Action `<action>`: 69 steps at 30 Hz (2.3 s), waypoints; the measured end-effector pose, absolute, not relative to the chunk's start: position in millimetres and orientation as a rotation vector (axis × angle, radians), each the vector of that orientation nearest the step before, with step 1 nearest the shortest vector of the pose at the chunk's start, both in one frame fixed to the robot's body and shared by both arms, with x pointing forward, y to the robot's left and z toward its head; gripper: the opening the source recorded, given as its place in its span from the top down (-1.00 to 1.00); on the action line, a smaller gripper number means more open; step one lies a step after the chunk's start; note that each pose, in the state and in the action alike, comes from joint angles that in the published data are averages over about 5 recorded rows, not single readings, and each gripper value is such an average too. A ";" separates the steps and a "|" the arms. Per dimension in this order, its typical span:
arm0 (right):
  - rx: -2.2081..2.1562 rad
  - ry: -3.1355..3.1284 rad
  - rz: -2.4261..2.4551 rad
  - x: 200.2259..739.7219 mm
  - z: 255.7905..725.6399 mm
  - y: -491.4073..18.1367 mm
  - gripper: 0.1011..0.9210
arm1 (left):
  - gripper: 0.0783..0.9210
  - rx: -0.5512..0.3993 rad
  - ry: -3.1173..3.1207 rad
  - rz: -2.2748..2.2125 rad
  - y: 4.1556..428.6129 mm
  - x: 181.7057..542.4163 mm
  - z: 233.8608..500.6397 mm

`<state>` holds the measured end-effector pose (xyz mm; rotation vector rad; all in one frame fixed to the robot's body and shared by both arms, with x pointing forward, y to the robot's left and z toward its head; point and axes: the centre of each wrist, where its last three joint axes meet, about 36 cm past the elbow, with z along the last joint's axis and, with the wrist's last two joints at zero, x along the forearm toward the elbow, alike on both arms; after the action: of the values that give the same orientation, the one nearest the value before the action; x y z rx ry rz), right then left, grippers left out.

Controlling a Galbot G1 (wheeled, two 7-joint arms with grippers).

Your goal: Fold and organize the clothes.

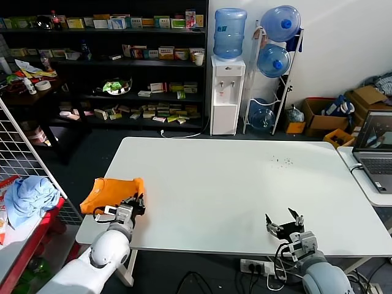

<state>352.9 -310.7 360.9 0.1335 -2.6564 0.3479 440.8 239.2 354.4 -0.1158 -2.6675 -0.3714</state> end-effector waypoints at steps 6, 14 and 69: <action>0.112 -2.656 0.352 352.5 359.9 -316.8 -0.76 | 0.79 -0.190 -2.671 -0.268 182.2 447.6 344.7; 0.078 -2.655 0.366 352.5 360.3 -327.9 -0.76 | 0.79 -0.299 -2.684 -0.118 100.4 455.8 341.9; 0.120 -2.933 0.195 369.7 366.5 -333.8 -0.76 | -0.77 -0.212 -3.214 -0.193 262.1 384.8 303.9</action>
<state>369.7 -333.8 366.5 0.1202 -2.9328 0.1955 384.8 262.1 303.9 -0.2121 -3.2140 -0.1931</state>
